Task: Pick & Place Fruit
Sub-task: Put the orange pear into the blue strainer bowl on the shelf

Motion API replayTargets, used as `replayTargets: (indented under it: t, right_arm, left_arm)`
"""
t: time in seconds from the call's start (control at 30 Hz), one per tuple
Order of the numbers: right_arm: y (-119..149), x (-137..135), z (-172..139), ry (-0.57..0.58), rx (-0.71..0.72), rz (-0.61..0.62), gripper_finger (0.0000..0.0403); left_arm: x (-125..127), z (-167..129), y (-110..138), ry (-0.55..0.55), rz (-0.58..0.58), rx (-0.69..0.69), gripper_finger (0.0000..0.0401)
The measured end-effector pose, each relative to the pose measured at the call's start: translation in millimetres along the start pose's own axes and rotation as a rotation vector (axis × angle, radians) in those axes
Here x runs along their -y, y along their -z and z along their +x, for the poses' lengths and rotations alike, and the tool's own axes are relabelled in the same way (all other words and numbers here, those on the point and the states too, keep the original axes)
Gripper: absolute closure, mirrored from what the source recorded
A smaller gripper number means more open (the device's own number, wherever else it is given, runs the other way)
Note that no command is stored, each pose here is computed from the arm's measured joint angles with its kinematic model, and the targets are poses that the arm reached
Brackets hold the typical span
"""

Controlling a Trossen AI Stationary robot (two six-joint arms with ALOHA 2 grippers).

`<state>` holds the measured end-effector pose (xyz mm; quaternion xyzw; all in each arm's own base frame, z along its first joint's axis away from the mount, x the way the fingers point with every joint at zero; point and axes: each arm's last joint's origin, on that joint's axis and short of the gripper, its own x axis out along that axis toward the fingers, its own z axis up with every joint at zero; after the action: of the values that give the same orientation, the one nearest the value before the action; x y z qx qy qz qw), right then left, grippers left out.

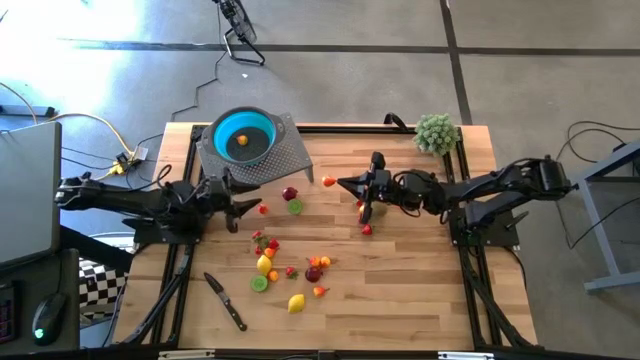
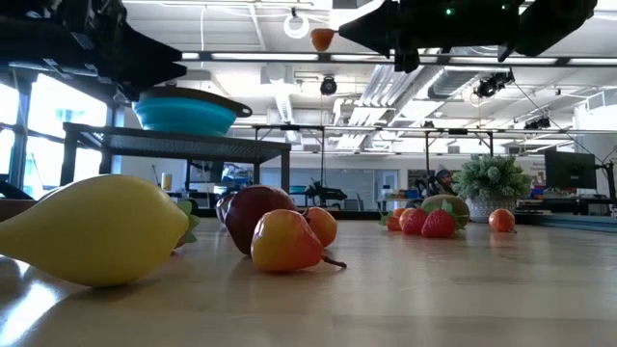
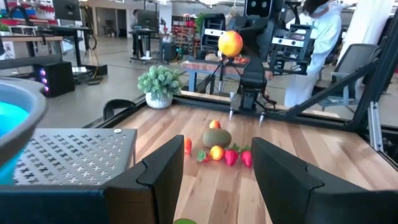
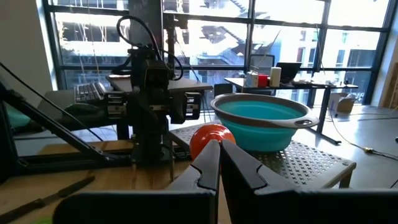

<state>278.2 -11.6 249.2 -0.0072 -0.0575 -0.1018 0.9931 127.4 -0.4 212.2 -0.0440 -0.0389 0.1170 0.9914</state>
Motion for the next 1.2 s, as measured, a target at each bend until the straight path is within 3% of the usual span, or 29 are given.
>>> replayTargets:
  t: [0.73, 1.2]
  right_arm:
    - [-2, -4, 0, -0.039, 0.029, 0.037, 0.0399]
    - [10, -17, 52, -0.143, 0.010, -0.003, 0.0399]
  left_arm:
    - [13, 41, 1, 0.007, 0.014, 0.158, 0.0217]
    - [15, 65, -17, 0.011, -0.120, 0.057, 0.0217]
